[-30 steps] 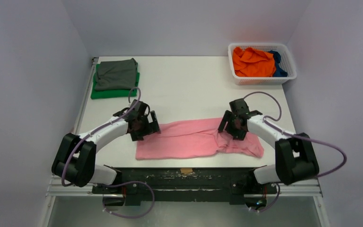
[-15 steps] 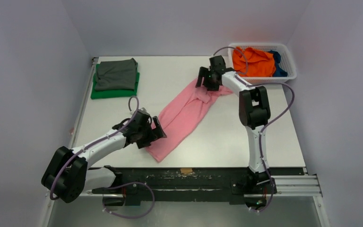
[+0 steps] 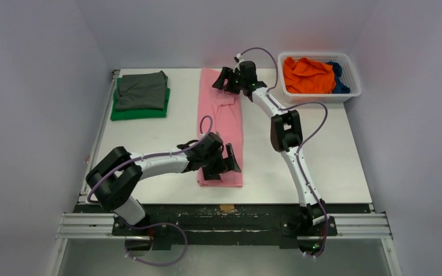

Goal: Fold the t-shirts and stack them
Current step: Rotate the tshirt 90 degrees

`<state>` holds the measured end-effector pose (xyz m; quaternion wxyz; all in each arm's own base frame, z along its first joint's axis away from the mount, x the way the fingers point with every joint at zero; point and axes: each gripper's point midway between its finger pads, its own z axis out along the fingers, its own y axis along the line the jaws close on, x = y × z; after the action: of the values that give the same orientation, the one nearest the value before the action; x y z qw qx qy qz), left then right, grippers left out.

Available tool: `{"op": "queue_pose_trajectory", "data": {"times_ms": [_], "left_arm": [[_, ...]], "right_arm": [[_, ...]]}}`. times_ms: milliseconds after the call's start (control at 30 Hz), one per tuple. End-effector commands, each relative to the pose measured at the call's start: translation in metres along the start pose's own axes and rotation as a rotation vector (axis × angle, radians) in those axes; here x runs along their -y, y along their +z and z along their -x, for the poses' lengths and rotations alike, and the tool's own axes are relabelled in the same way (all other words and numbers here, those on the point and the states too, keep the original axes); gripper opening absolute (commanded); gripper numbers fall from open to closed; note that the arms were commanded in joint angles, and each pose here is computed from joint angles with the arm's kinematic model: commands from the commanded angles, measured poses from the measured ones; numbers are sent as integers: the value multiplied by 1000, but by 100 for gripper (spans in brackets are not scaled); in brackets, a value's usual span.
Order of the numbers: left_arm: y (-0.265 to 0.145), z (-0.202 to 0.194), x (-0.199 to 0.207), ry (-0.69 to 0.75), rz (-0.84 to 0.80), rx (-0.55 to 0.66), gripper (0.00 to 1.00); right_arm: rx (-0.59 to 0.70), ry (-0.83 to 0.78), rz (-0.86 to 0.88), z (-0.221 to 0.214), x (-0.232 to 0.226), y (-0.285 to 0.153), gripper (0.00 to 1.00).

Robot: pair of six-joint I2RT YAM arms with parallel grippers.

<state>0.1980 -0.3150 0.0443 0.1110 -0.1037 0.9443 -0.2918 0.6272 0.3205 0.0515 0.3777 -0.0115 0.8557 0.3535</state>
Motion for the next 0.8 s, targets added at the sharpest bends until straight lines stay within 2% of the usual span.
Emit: {"op": "queue_pose_trajectory", "data": {"times_ms": [0, 167, 300, 400, 567, 667, 767], "left_arm": [[14, -49, -22, 18, 116, -142, 100], [-15, -44, -9, 116, 116, -84, 100], [-68, -33, 13, 254, 76, 69, 100], [-98, -27, 3, 283, 83, 150, 100], [-122, -13, -59, 229, 200, 230, 100], [-123, -3, -73, 212, 169, 239, 100], [-115, 0, -76, 230, 124, 235, 100]], "right_arm": [[-28, 89, 42, -27, -3, 24, 76], [67, -45, 19, 34, -37, -16, 79], [179, -122, 2, 93, -79, -72, 84], [212, -133, 10, 115, -112, -120, 85], [257, -77, -92, 96, -113, -196, 89], [259, -24, -185, 48, -90, -246, 90], [171, 61, -263, -27, -64, -282, 88]]}}
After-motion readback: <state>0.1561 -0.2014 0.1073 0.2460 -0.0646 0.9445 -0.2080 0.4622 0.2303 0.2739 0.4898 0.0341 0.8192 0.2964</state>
